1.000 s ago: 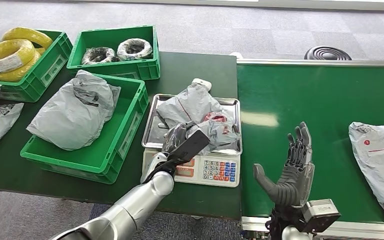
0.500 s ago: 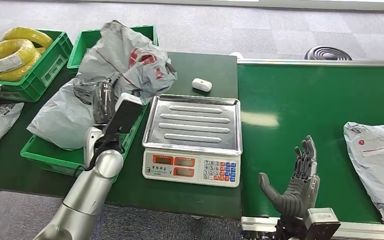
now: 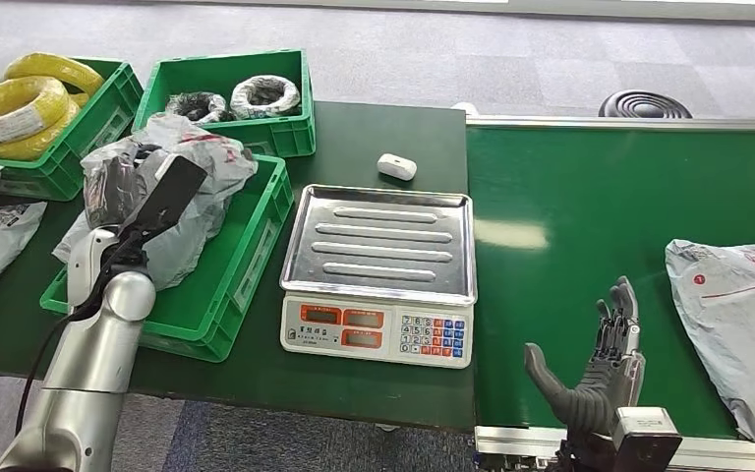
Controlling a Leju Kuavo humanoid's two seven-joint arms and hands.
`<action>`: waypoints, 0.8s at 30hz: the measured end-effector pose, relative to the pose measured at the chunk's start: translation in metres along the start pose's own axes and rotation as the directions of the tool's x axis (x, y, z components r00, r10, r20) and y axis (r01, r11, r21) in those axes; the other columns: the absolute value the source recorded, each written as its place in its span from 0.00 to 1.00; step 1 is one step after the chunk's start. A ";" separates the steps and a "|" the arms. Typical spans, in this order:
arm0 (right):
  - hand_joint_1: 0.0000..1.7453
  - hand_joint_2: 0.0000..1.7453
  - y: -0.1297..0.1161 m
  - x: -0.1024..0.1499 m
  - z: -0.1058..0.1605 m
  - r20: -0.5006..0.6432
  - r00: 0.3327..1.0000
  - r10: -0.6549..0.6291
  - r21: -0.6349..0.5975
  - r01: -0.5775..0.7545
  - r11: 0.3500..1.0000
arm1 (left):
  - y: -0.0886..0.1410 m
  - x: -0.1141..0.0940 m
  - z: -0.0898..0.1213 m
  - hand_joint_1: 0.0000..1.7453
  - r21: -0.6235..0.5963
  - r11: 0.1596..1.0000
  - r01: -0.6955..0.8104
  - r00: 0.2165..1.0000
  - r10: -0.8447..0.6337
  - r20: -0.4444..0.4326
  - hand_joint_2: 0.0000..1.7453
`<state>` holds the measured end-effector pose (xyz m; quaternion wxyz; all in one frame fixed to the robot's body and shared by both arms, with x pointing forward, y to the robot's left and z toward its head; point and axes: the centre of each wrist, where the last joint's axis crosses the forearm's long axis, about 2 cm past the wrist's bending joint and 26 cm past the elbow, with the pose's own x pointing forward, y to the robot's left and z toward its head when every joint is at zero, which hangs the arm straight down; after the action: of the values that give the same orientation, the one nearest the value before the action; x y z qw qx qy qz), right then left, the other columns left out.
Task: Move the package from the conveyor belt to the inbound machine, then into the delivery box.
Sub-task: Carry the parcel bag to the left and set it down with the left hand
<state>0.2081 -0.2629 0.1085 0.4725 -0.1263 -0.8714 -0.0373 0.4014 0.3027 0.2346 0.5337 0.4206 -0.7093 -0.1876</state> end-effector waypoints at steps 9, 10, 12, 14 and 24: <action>0.00 1.00 -0.008 -0.001 0.004 -0.020 0.999 0.050 0.004 -0.050 0.999 | 0.020 -0.004 0.012 0.00 0.110 0.994 0.023 0.999 -0.027 0.033 1.00; 0.00 1.00 -0.009 0.000 0.006 -0.025 0.998 0.058 0.008 -0.058 0.998 | 0.026 0.001 0.013 0.00 0.163 0.986 0.026 0.998 -0.036 0.059 1.00; 0.00 1.00 -0.011 0.001 0.010 -0.035 0.997 0.072 0.014 -0.072 0.997 | 0.039 0.013 0.016 0.00 0.279 0.960 0.011 0.992 -0.047 0.121 1.00; 0.00 1.00 -0.012 0.002 0.014 -0.041 0.996 0.082 0.019 -0.081 0.997 | 0.051 0.023 0.020 0.00 0.384 0.923 -0.025 0.981 -0.052 0.188 1.00; 0.00 1.00 -0.026 0.010 0.043 -0.095 0.992 0.087 0.000 -0.087 0.996 | 0.081 0.025 0.099 0.00 0.397 0.749 -0.530 0.764 0.219 0.607 1.00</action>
<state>0.1608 -0.2783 0.0945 0.5145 -0.1632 -0.8415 -0.0244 0.2763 0.3113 0.2720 0.2035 0.3293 -0.9215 0.0322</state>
